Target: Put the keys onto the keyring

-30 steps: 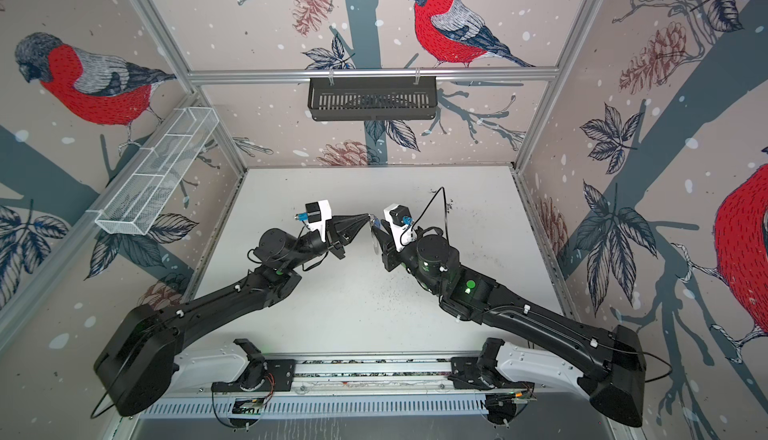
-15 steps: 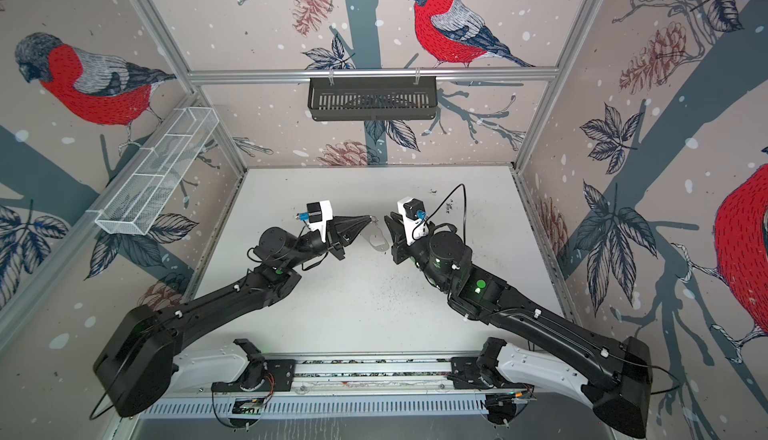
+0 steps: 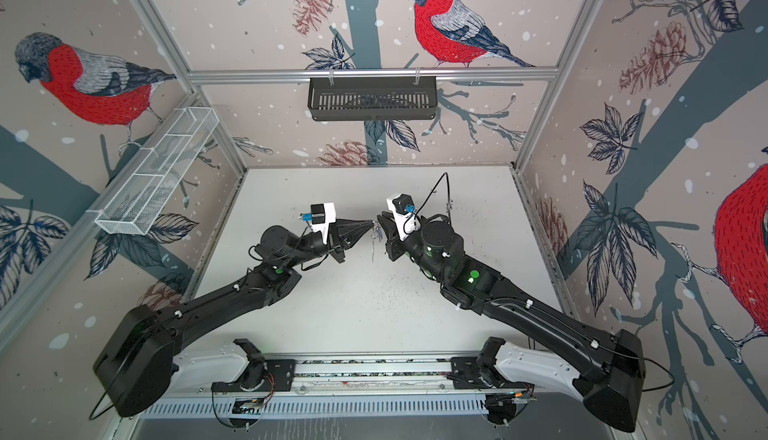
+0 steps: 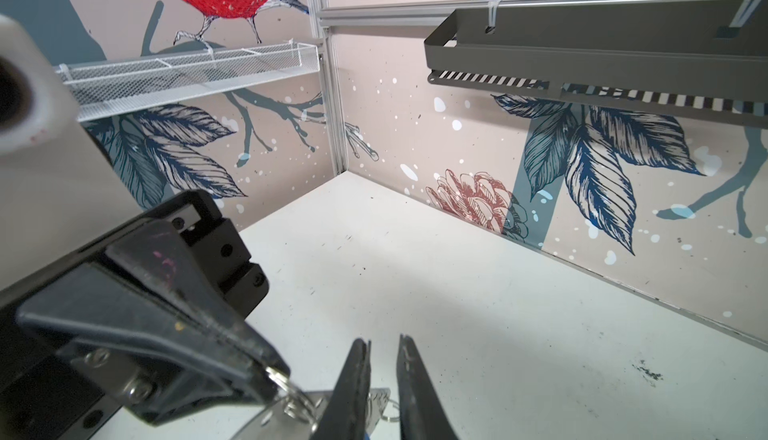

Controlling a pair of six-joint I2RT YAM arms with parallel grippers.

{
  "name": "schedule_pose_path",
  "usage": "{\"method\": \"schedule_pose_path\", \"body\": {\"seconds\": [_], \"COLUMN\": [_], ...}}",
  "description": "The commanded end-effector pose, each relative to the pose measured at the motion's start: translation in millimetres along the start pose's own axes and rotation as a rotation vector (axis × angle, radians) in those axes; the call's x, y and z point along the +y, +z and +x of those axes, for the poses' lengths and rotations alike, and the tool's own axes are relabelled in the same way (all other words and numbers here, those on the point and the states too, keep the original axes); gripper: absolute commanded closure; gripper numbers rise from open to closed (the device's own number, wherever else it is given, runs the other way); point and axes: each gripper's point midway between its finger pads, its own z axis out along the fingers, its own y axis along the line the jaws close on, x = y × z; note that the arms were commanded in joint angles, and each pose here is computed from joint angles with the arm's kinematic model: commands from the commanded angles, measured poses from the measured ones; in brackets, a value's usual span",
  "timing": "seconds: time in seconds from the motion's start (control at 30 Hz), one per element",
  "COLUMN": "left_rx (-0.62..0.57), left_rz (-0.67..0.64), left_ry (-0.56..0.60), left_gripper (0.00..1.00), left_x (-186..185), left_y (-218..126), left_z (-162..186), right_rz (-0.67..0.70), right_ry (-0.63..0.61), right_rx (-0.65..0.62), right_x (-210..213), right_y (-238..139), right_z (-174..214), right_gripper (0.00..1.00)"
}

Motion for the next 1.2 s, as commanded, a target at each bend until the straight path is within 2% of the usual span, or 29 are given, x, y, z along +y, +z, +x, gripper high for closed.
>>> {"method": "schedule_pose_path", "body": {"seconds": [0.0,1.17], "left_rx": [-0.030,-0.057], "left_rz": [0.015,-0.026], "left_ry": [0.034,0.033], "left_gripper": [1.00,1.00], "left_x": [-4,2], "left_y": [0,-3], "left_z": [-10,-12], "right_rz": [-0.053,-0.149], "right_ry": [-0.003,-0.028], "right_rx": [0.001,0.040], "right_x": [10,46], "right_y": [0,7], "right_z": [-2,14], "right_gripper": [0.83,0.85]}}
